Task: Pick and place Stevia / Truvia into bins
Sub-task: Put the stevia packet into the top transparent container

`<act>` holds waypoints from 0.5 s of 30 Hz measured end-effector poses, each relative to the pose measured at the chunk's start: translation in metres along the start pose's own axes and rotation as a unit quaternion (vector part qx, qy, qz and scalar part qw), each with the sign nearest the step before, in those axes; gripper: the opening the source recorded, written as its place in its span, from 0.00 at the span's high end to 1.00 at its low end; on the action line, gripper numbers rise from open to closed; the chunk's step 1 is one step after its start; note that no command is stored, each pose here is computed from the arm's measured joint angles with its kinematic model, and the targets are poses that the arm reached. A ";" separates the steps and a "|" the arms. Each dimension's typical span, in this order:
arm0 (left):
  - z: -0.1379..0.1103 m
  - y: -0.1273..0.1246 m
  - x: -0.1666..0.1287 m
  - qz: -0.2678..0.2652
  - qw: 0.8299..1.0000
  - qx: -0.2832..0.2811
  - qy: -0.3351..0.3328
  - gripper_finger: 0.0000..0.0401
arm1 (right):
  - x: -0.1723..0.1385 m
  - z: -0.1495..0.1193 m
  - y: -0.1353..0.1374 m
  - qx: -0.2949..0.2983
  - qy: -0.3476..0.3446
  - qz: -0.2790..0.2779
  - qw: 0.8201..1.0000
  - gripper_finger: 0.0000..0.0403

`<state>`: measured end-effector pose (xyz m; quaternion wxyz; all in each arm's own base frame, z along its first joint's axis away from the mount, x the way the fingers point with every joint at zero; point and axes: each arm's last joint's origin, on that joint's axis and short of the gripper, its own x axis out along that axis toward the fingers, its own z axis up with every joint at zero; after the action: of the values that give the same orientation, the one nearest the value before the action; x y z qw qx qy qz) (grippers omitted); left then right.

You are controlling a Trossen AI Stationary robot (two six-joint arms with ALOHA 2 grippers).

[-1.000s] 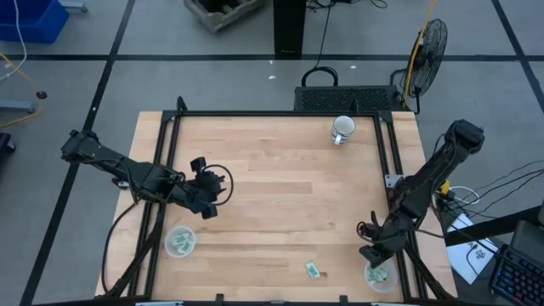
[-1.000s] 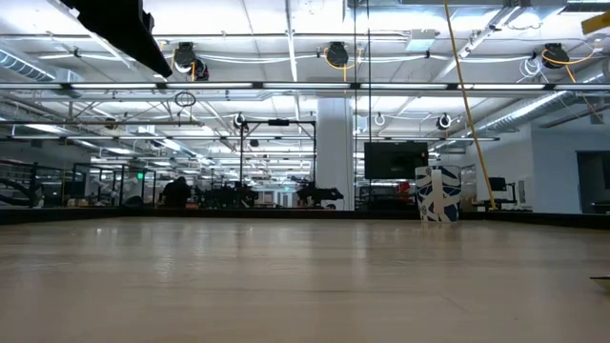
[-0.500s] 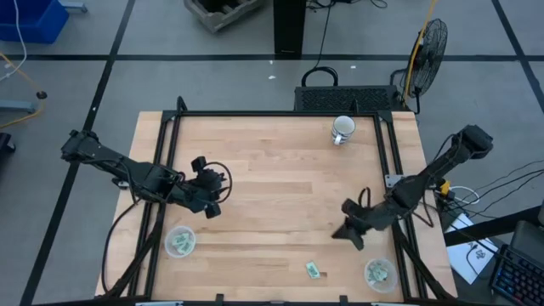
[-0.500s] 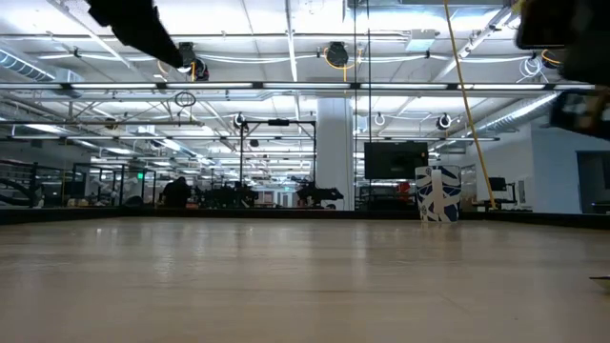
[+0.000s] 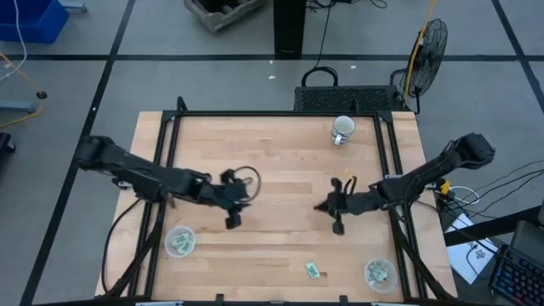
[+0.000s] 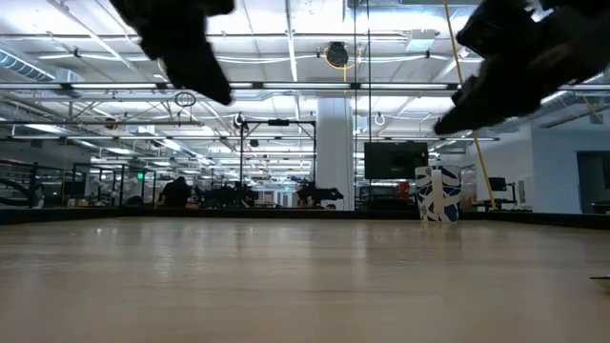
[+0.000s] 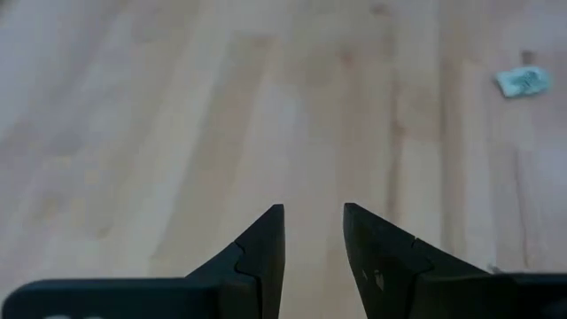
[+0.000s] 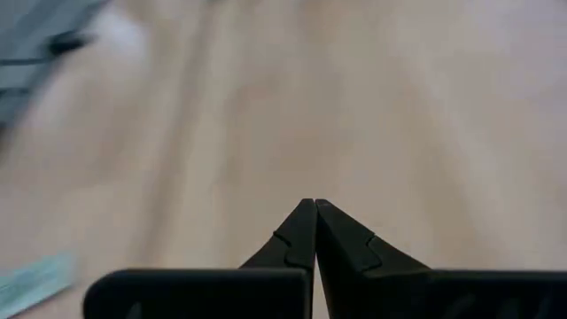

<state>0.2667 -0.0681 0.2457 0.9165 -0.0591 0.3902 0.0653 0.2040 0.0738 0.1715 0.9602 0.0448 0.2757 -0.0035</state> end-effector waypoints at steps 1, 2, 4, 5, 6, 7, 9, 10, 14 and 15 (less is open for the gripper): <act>0.002 -0.003 0.010 -0.011 1.000 0.005 -0.005 0.70 | 0.000 0.003 -0.003 -0.013 -0.017 -0.031 0.999 1.00; 0.005 -0.007 0.021 -0.027 0.999 0.002 -0.020 0.70 | 0.000 0.006 -0.007 -0.021 -0.034 -0.065 0.997 1.00; 0.011 -0.014 0.040 -0.076 0.996 -0.008 -0.045 0.70 | -0.002 0.012 -0.013 -0.025 -0.069 -0.135 0.988 1.00; 0.014 -0.018 0.049 -0.109 0.992 -0.013 -0.057 0.70 | -0.002 0.014 -0.016 -0.025 -0.081 -0.171 0.982 1.00; 0.016 -0.022 0.057 -0.142 0.987 -0.018 -0.069 0.70 | -0.003 0.015 -0.019 -0.025 -0.090 -0.204 0.975 1.00; 0.017 -0.026 0.065 -0.175 0.981 -0.026 -0.076 0.70 | -0.003 0.016 -0.021 -0.025 -0.097 -0.231 0.968 1.00; 0.019 -0.033 0.079 -0.234 0.967 -0.038 -0.089 0.70 | -0.004 0.018 -0.024 -0.020 -0.106 -0.259 0.960 1.00; 0.019 -0.036 0.086 -0.256 0.961 -0.041 -0.096 0.70 | -0.003 0.019 -0.025 -0.019 -0.105 -0.259 0.960 1.00; 0.012 -0.042 0.109 -0.293 0.950 -0.038 -0.101 0.70 | -0.001 0.018 -0.023 -0.018 -0.094 -0.207 0.974 1.00; 0.009 -0.042 0.114 -0.292 0.951 -0.037 -0.095 0.70 | -0.001 0.017 -0.022 -0.015 -0.089 -0.182 0.979 1.00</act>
<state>0.3583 -0.0998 0.1725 0.9255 -0.1982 0.2644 -0.1850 0.2117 0.0503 0.1846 0.9648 -0.0212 0.1925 -0.1781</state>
